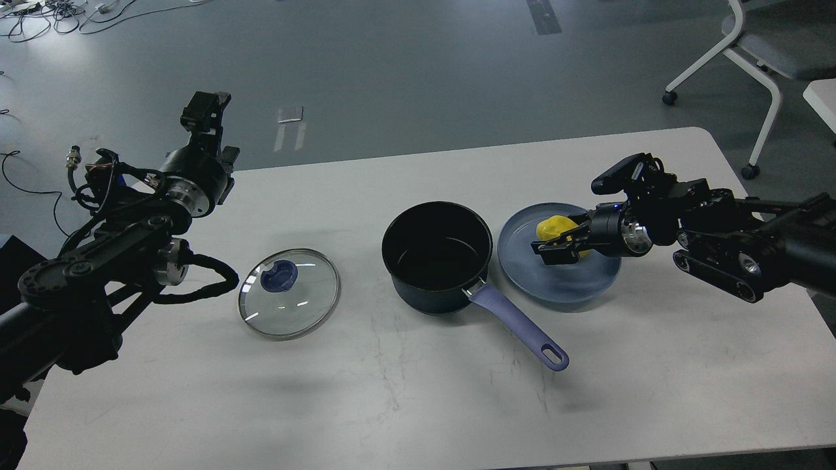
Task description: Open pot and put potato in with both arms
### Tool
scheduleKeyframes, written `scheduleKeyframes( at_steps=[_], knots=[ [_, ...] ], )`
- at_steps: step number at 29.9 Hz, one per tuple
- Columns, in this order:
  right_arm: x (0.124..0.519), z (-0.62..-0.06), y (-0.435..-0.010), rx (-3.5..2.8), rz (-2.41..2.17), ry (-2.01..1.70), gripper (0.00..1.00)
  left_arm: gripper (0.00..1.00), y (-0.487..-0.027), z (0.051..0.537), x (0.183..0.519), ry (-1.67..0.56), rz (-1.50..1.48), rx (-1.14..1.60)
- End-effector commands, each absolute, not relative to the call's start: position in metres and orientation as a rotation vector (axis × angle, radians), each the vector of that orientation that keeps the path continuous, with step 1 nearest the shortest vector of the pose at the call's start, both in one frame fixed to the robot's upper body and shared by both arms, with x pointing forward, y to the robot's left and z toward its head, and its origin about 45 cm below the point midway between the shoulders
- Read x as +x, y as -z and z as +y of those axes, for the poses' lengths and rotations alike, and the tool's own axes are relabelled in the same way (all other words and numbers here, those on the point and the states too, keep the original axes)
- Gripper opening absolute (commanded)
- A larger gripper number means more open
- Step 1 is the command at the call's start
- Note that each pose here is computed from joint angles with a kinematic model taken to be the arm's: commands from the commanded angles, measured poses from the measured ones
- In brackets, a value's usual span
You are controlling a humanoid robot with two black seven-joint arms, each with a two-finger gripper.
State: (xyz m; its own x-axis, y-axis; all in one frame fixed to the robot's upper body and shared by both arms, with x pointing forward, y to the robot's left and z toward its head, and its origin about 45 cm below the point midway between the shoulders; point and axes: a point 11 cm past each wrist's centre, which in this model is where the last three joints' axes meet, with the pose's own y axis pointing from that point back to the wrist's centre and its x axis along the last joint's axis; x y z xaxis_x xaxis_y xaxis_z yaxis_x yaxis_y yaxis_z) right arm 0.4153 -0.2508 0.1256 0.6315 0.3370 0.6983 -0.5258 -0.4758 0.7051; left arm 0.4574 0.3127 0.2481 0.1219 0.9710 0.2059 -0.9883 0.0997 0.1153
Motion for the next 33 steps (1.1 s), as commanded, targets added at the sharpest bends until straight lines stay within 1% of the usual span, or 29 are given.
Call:
scheduleKeyframes(
  at_steps=[1,6,10,12,15,17,18,19,20,24,26,29,31,33],
  knots=[
    [0.413,-0.246,-0.127,1.820,-0.133,-1.123,0.71,0.99,-0.248,0.312,0.456,-1.438,-0.120,0.255],
    [0.415,-0.257,-0.126,1.766,-0.078,-1.170,0.67,0.99,-0.245,0.313,0.455,-1.438,-0.119,0.262],
    [0.415,-0.259,-0.127,1.770,-0.065,-1.173,0.70,0.99,-0.245,0.313,0.455,-1.438,-0.119,0.262],
    [0.413,-0.262,-0.126,1.760,-0.042,-1.174,0.72,0.99,-0.245,0.313,0.455,-1.438,-0.119,0.262],
    [0.413,-0.270,-0.128,1.723,0.015,-1.183,0.73,0.99,-0.245,0.313,0.455,-1.438,-0.120,0.264],
    [0.414,-0.272,-0.129,1.709,0.030,-1.186,0.70,0.99,-0.245,0.313,0.455,-1.438,-0.120,0.264],
    [0.413,-0.272,-0.129,1.706,0.033,-1.188,0.65,0.99,-0.245,0.313,0.455,-1.438,-0.120,0.264],
    [0.414,-0.273,-0.129,1.705,0.032,-1.188,0.63,0.99,-0.244,0.312,0.455,-1.437,-0.119,0.263],
    [0.415,-0.273,-0.131,1.702,0.029,-1.193,0.57,0.99,-0.244,0.312,0.455,-1.437,-0.119,0.263],
    [0.421,-0.270,-0.138,1.691,0.011,-1.231,0.50,0.99,-0.243,0.311,0.455,-1.436,-0.115,0.264],
    [0.422,-0.268,-0.140,1.689,0.002,-1.256,0.49,0.99,-0.243,0.309,0.455,-1.433,-0.115,0.264],
    [0.424,-0.266,-0.142,1.686,-0.001,-1.265,0.46,0.99,-0.242,0.310,0.454,-1.435,-0.113,0.264],
    [0.425,-0.265,-0.143,1.688,-0.004,-1.268,0.46,0.99,-0.242,0.310,0.454,-1.435,-0.114,0.263],
    [0.432,-0.261,-0.155,1.682,-0.020,-1.298,0.46,0.99,-0.243,0.309,0.455,-1.434,-0.113,0.263]
  ],
)
